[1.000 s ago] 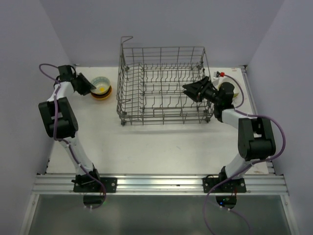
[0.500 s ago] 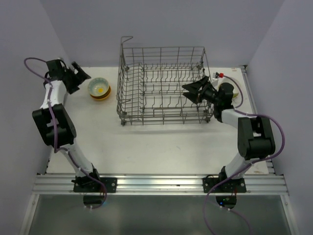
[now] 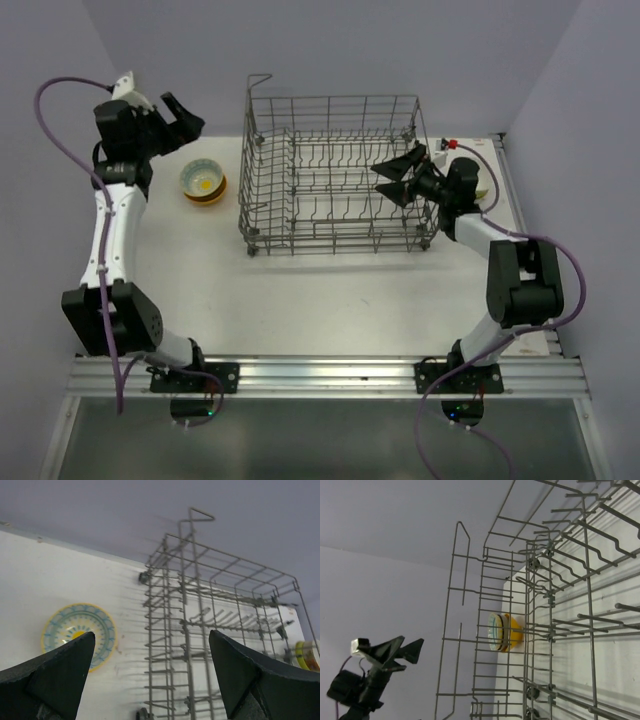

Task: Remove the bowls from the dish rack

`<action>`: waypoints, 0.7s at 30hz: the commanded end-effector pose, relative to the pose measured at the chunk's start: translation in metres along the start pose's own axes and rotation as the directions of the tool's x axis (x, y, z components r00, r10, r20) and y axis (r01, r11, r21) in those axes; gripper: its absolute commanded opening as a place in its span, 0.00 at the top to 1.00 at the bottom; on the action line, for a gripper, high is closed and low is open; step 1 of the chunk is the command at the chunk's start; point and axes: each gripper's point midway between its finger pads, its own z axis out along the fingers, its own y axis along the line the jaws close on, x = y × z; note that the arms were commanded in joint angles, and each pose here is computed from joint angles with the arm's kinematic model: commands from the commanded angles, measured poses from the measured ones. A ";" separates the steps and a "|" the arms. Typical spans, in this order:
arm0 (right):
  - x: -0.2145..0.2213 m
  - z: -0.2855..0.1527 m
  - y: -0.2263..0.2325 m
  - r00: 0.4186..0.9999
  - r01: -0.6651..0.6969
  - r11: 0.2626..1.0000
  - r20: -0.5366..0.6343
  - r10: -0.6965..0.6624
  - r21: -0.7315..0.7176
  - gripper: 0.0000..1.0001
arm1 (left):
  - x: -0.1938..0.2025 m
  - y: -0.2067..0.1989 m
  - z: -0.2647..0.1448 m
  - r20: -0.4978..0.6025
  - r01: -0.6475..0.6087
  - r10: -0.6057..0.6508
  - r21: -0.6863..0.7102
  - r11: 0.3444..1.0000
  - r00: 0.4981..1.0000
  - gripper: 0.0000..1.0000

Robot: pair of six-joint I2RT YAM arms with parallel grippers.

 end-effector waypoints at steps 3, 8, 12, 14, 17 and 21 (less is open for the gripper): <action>-0.021 -0.005 0.057 0.982 0.186 0.982 0.048 -0.185 -0.024 0.01 | 0.008 -0.078 -0.049 0.151 -0.141 0.115 0.175 0.974 0.982 0.00; -0.028 -0.013 0.069 0.924 0.368 0.920 0.061 -0.378 0.133 0.01 | 0.050 -0.107 -0.065 0.141 -0.247 0.221 0.204 0.947 0.965 0.00; -0.053 -0.041 0.077 0.803 0.509 0.765 0.103 -0.587 0.395 0.01 | 0.079 -0.105 -0.075 0.144 -0.277 0.253 0.183 0.943 0.957 0.00; -0.063 -0.067 0.082 0.701 0.561 0.637 0.106 -0.705 0.530 0.01 | 0.091 -0.099 -0.085 0.161 -0.303 0.276 0.175 0.937 0.948 0.00; -0.067 -0.092 0.095 0.577 0.592 0.513 0.118 -0.808 0.621 0.01 | 0.089 -0.105 -0.097 0.204 -0.322 0.286 0.171 0.931 0.936 0.00; -0.049 -0.124 0.105 0.451 0.632 0.424 0.138 -0.882 0.649 0.01 | 0.083 -0.106 -0.105 0.226 -0.327 0.286 0.168 0.930 0.931 0.00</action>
